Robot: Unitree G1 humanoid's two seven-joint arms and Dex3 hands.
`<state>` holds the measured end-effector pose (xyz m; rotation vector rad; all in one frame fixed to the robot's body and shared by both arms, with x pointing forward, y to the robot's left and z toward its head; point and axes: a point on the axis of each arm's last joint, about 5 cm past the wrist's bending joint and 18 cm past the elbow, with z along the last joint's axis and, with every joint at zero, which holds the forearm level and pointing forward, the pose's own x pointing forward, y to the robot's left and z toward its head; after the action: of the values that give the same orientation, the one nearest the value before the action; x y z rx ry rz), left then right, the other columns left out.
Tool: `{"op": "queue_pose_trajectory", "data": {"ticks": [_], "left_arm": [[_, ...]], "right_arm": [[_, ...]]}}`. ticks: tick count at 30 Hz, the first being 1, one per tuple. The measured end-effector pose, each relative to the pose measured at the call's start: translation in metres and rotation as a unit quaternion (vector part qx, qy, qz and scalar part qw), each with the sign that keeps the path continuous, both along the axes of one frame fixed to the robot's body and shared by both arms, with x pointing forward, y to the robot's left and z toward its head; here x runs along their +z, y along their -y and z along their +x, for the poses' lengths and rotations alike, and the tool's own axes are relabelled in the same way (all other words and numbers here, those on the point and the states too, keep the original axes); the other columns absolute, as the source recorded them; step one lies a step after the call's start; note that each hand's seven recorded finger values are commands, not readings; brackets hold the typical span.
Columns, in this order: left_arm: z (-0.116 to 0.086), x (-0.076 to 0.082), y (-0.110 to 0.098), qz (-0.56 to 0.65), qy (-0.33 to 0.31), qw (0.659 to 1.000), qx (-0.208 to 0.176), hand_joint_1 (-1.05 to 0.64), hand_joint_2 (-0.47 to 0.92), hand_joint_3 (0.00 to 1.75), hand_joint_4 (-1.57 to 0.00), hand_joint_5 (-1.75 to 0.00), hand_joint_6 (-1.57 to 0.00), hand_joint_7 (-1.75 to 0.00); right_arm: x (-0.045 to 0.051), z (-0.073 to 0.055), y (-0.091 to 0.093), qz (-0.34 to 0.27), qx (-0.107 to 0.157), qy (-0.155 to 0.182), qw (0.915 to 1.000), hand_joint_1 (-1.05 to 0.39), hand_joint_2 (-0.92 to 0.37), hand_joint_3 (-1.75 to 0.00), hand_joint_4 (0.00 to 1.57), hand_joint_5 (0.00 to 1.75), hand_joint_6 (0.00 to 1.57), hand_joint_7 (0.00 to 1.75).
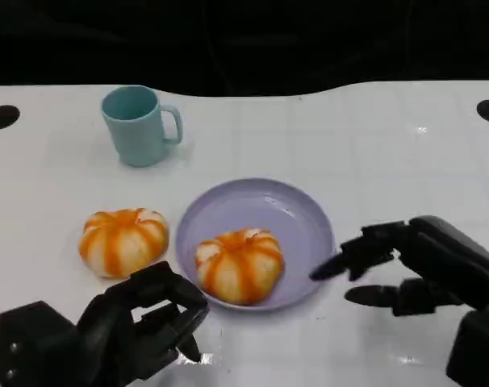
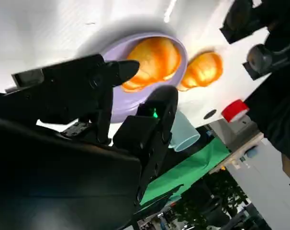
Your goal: Grasp the bread from the table and place it into the plate.
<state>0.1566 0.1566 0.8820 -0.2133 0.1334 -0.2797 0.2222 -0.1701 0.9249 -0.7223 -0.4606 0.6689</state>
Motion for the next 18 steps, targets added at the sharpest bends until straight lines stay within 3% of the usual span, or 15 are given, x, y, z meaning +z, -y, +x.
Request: {"op": "queue_pose_trajectory", "data": {"ticks": [1, 3, 11, 18], "left_arm": [[0.000, 0.000, 0.000, 0.000, 0.000, 1.000, 0.000, -0.51, 0.92, 0.32, -0.73, -1.75, -0.73, -1.40], [0.000, 0.000, 0.000, 0.000, 0.001, 1.000, -0.001, -0.51, 0.92, 0.32, -0.73, -1.75, -0.73, -1.40], [0.000, 0.000, 0.000, 0.000, 0.000, 1.000, -0.001, -0.51, 0.92, 0.31, -0.73, -1.75, -0.74, -1.39], [0.000, 0.000, 0.000, 0.000, 0.000, 1.000, 0.000, -0.51, 0.92, 0.30, -0.74, -1.75, -0.74, -1.37]], "right_arm": [[-0.0004, -0.001, 0.002, -0.004, 0.001, -0.001, 1.0000, -0.04, -0.45, -1.12, 0.83, 1.59, 0.97, 0.83], [0.0003, -0.005, 0.006, -0.015, 0.003, -0.004, 0.9999, -0.06, -0.42, -1.18, 0.81, 1.66, 0.93, 0.97], [-0.0008, -0.025, 0.021, -0.053, -0.011, -0.039, 0.9978, -0.06, -0.45, -1.10, 0.75, 1.71, 0.85, 1.11], [-0.0071, -0.030, 0.022, -0.052, -0.016, -0.053, 0.9971, -0.05, -0.43, -1.16, 0.77, 1.72, 0.80, 1.23]]}}
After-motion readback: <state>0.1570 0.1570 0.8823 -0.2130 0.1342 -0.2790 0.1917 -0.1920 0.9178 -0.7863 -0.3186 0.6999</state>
